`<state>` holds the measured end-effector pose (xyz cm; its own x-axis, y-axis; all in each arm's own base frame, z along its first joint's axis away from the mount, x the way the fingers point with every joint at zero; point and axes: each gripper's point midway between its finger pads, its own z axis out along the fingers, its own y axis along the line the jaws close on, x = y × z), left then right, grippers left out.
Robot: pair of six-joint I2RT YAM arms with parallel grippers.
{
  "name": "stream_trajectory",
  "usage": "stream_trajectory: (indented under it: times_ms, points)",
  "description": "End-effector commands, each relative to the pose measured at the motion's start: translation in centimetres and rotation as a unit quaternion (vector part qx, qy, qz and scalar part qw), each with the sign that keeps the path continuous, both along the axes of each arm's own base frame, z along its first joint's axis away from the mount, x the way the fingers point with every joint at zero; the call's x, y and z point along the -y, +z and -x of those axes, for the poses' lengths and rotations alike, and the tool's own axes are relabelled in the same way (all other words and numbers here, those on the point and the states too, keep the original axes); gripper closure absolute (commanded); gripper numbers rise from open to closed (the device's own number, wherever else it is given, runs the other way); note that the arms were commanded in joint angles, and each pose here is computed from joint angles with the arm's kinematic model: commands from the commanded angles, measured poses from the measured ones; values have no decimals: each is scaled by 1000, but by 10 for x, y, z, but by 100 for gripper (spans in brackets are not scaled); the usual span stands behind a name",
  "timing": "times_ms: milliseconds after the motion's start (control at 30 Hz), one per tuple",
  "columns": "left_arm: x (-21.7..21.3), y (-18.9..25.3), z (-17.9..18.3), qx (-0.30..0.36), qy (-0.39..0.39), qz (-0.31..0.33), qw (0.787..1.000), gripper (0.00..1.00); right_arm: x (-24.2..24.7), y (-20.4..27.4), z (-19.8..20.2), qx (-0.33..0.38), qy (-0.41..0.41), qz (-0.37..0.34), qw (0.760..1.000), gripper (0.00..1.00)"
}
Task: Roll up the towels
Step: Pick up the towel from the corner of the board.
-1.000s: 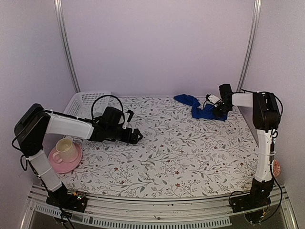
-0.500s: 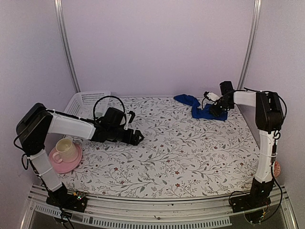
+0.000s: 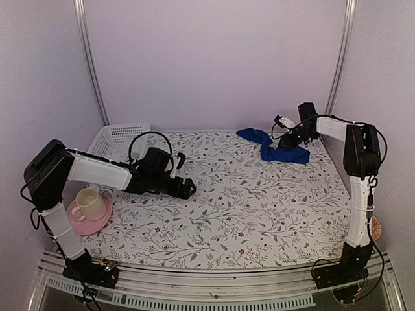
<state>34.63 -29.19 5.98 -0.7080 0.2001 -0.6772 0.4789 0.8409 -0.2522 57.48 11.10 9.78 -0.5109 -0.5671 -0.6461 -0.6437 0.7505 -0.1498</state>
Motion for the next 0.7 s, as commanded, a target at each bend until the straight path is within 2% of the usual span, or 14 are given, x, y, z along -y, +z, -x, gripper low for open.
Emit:
stream_trajectory:
  times_ms: [0,300,667]
  points:
    - [15,6,-2,12,-20,11,1000,3,6,-32,15,-64,2,-22,998,50]
    - [17,5,-1,10,-23,12,1000,3,12,-58,28,-108,15,-27,994,53]
    - [19,4,0,8,-25,12,1000,3,25,-64,31,-115,8,-15,993,62]
